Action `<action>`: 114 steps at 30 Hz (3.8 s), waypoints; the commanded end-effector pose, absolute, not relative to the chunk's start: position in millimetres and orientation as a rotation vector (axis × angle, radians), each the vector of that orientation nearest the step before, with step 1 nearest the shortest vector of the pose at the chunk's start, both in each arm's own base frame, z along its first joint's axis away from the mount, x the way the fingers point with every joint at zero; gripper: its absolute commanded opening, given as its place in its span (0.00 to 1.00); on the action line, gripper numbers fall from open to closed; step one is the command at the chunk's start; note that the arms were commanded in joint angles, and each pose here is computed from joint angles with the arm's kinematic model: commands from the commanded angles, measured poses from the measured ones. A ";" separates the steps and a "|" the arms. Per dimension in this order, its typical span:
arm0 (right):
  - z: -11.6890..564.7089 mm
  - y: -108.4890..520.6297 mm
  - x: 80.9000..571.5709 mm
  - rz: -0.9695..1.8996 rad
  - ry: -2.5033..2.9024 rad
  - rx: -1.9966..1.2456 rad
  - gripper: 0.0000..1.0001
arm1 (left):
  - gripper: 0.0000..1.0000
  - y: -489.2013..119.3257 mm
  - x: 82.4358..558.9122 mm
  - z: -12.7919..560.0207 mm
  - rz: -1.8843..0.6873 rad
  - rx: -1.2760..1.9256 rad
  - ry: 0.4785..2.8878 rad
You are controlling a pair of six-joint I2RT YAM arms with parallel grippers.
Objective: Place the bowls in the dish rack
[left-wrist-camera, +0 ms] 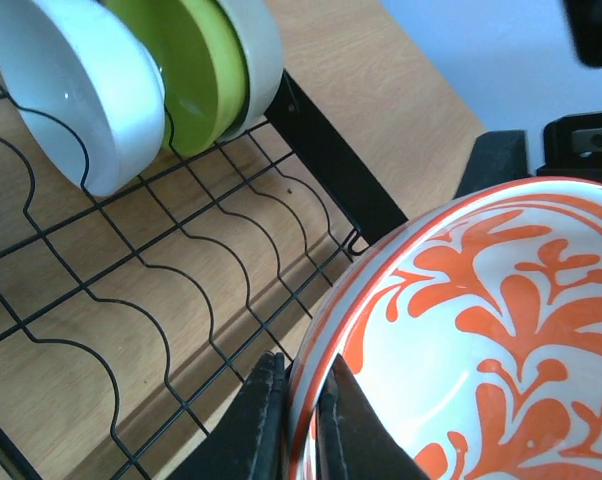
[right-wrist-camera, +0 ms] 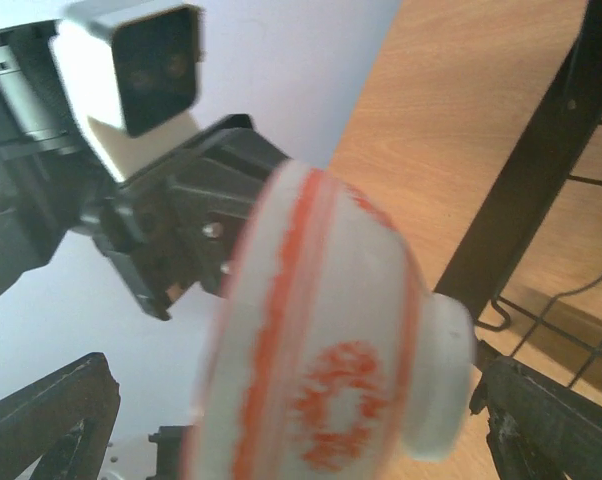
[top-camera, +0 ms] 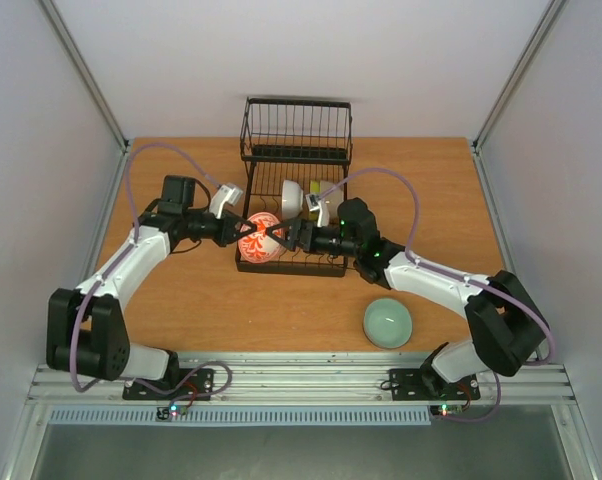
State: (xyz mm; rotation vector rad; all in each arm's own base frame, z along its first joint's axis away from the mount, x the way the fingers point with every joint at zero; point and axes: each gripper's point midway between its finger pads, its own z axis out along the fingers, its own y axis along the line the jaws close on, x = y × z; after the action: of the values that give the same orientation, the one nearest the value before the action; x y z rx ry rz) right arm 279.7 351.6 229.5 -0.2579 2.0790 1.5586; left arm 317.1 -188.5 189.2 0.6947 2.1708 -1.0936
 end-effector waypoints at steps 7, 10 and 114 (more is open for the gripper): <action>216.6 336.0 279.5 1.399 2.168 -0.227 0.98 | 0.00 -189.8 312.6 239.2 -1.042 0.754 1.940; 217.7 339.1 277.9 1.434 2.157 -0.237 0.98 | 0.01 -191.1 313.3 236.8 -1.062 0.754 1.949; 239.1 342.0 393.0 0.126 2.096 -0.269 0.01 | 0.00 -134.3 344.7 53.9 -0.402 0.729 2.552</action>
State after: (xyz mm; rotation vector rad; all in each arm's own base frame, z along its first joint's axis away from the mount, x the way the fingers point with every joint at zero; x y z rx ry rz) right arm 388.3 340.8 210.1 -0.3205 2.1806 0.1082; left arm 352.5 -120.0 43.6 0.6496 2.6032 -0.3236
